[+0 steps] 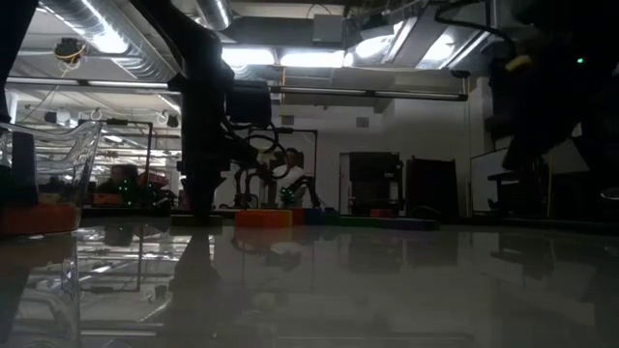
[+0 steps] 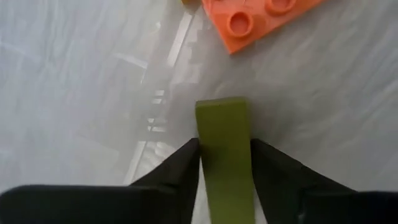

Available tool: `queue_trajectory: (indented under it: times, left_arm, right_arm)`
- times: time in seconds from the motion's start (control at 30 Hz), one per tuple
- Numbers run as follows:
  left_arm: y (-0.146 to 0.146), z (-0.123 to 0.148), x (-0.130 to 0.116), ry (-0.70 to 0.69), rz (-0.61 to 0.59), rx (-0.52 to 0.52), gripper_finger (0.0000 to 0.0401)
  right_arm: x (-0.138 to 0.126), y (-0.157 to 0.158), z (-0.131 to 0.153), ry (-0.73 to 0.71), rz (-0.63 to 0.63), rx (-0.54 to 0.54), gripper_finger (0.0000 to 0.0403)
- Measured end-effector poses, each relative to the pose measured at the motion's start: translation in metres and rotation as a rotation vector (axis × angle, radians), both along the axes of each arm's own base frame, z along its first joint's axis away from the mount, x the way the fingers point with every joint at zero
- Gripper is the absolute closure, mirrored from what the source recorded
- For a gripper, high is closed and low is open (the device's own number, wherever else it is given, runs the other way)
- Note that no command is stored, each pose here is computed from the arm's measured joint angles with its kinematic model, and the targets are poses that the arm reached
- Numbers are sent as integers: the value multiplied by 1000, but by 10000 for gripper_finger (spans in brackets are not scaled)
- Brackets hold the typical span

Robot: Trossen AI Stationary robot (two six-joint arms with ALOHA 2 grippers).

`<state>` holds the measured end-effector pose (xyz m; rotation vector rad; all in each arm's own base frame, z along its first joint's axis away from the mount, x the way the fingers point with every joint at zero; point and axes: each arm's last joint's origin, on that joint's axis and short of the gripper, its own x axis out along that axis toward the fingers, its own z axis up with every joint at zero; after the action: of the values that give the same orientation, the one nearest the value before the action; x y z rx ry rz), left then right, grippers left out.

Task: Sort blocks by size
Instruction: Put the large light green wooden block into the left transparent bin

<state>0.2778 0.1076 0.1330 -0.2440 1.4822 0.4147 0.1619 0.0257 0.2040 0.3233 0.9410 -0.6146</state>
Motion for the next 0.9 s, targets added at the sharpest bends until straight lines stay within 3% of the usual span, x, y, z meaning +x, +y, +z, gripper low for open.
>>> queue_trajectory:
  times: [0.1,0.27,0.57,0.8,0.9]
  left_arm:
    - [0,8,0,2,2,-3,317]
    - [-2,25,-3,-18,16,-33,323]
    - [-20,89,-8,-185,13,-157,323]
    - [-69,138,-45,-195,-29,-411,323]
    - [-96,149,-65,-125,-31,-444,320]
  right_arm:
    - [6,-1,-5,-88,-48,-85,155]
    - [27,-7,-2,-294,-174,-209,155]
    - [61,-56,-11,-359,-240,-136,155]
    - [78,-101,-34,-350,-261,-94,155]
    - [85,-115,-42,-379,-265,-98,155]
